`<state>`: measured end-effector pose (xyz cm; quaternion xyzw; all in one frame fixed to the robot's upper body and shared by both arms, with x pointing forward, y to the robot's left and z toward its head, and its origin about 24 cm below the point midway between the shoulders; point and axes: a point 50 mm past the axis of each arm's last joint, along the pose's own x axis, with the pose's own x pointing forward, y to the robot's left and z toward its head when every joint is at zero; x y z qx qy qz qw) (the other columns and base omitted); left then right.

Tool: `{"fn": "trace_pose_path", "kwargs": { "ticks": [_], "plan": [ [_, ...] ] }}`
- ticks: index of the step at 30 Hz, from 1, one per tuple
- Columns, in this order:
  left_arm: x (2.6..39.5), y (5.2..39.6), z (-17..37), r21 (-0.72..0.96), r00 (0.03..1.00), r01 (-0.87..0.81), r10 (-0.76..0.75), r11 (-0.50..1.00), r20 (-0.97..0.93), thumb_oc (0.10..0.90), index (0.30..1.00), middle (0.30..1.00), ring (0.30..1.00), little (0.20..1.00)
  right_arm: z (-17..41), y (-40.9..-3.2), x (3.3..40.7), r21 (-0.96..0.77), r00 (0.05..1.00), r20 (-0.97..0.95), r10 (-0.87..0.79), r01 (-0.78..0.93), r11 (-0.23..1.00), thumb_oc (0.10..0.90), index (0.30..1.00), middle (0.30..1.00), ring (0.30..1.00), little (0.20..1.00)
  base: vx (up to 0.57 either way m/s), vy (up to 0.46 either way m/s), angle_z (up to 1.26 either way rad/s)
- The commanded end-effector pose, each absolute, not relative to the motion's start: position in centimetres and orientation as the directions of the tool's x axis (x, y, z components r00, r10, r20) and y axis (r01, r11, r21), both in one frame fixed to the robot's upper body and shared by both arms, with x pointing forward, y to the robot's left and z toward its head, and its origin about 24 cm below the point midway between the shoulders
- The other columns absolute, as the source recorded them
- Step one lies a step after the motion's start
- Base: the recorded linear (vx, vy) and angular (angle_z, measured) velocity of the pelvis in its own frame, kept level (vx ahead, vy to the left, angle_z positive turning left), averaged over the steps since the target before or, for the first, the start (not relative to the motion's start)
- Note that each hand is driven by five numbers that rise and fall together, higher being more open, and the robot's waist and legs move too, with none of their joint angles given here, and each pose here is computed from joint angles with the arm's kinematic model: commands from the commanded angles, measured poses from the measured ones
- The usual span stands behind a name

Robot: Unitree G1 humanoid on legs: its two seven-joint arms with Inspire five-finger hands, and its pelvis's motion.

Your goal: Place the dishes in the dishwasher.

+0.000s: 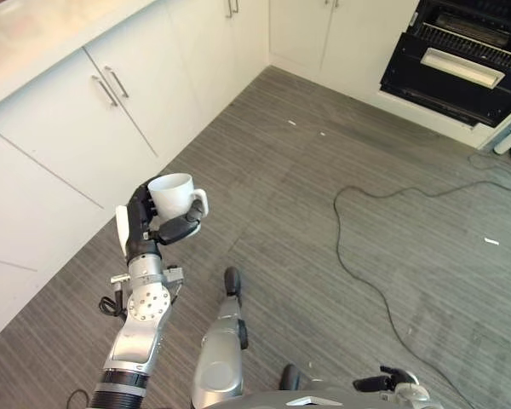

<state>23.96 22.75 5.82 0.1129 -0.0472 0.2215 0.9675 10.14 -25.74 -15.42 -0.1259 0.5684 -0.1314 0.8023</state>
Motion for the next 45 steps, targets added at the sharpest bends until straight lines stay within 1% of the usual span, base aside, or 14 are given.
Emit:
{"fn": "trace_pose_path", "kwargs": {
  "ticks": [1,5,11,15,18,20,21,22,25,27,31,35,38,45],
  "plan": [
    [24.2,21.9,12.0,0.145,0.832,-0.427,0.324,0.893,0.45,0.4,0.3,0.3,0.3,0.3,-16.5,-24.4,6.3,-0.361,0.256,-0.91,-0.325,-0.109,0.926,0.8,0.9,0.9,0.9,0.9,0.44,0.133,-0.79],
    [25.3,20.7,13.6,0.177,0.828,-0.375,0.243,0.91,0.505,0.4,0.3,0.3,0.3,0.3,-16.6,-24.2,5.9,-0.348,0.24,-0.915,-0.326,-0.058,0.936,0.8,0.9,0.9,0.9,0.9,0.58,0.297,-0.48],
    [26.6,19.2,15.1,0.237,0.825,-0.316,0.144,0.919,0.546,0.4,0.3,0.3,0.3,0.3,-16.0,-23.2,9.6,-0.317,0.377,-0.879,-0.292,-0.006,0.948,0.8,0.9,0.9,0.9,0.9,0.43,0.198,0.55],
    [27.0,18.8,15.8,0.221,0.81,-0.306,0.131,0.926,0.572,0.4,0.3,0.3,0.3,0.3,-15.9,-23.1,9.8,-0.307,0.382,-0.879,-0.284,0.002,0.952,0.8,0.9,0.9,0.9,0.9,0.51,-0.077,0.31],
    [27.3,18.3,15.9,0.202,0.808,-0.288,0.125,0.936,0.575,0.4,0.3,0.3,0.3,0.3,-16.4,-23.2,7.6,-0.31,0.316,-0.902,-0.293,-0.004,0.951,0.8,0.9,0.9,0.9,0.9,0.53,-0.143,0.66],
    [27.6,17.9,15.6,0.236,0.82,-0.275,0.099,0.932,0.564,0.4,0.3,0.3,0.3,0.3,-16.9,-23.5,5.2,-0.311,0.221,-0.925,-0.309,0.028,0.95,0.8,0.9,0.9,0.9,0.9,0.44,-0.19,0.54],
    [27.5,17.5,15.3,0.26,0.829,-0.251,0.067,0.932,0.556,0.4,0.3,0.3,0.3,0.3,-17.1,-24.0,2.1,-0.317,0.107,-0.941,-0.321,0.05,0.947,0.8,0.9,0.9,0.9,0.9,0.55,-0.339,0.67],
    [27.4,17.6,15.1,0.25,0.831,-0.25,0.075,0.935,0.551,0.4,0.3,0.3,0.3,0.3,-17.1,-24.1,1.0,-0.32,0.066,-0.944,-0.322,0.049,0.946,0.8,0.9,0.9,0.9,0.9,0.41,-0.277,0.82],
    [27.1,17.6,14.4,0.199,0.85,-0.222,0.089,0.955,0.519,0.4,0.3,0.3,0.3,0.3,-16.8,-25.3,0.2,-0.346,0.033,-0.936,-0.35,0.092,0.934,0.8,0.9,0.9,0.9,0.9,0.38,-0.352,0.11],
    [27.0,17.7,14.2,0.188,0.857,-0.215,0.093,0.958,0.507,0.4,0.3,0.3,0.3,0.3,-16.6,-25.9,0.4,-0.362,0.04,-0.929,-0.368,0.109,0.926,0.8,0.9,0.9,0.9,0.9,0.21,-0.254,-0.07],
    [27.1,18.0,14.5,0.16,0.854,-0.22,0.111,0.962,0.508,0.4,0.3,0.3,0.3,0.3,-15.5,-27.8,6.0,-0.397,0.221,-0.878,-0.425,0.16,0.904,0.8,0.9,0.9,0.9,0.9,0.33,-0.191,-0.29],
    [27.3,17.6,14.9,0.135,0.847,-0.215,0.116,0.967,0.519,0.4,0.3,0.3,0.3,0.3,-15.1,-28.0,7.5,-0.407,0.276,-0.855,-0.438,0.165,0.899,0.8,0.9,0.9,0.9,0.9,0.41,0.109,-1.2],
    [27.2,17.4,15.1,0.215,0.836,-0.238,0.087,0.947,0.543,0.4,0.3,0.3,0.3,0.3,-14.5,-28.2,9.2,-0.418,0.353,-0.827,-0.437,0.133,0.898,0.8,0.9,0.9,0.9,0.9,0.57,0.173,-1.18],
    [27.2,16.9,14.6,0.269,0.854,-0.196,0.03,0.943,0.519,0.4,0.3,0.3,0.3,0.3,-15.0,-27.3,8.6,-0.365,0.327,-0.844,-0.425,0.23,0.902,0.8,0.9,0.9,0.9,0.9,0.32,0.263,-1.3]
  ]
}}
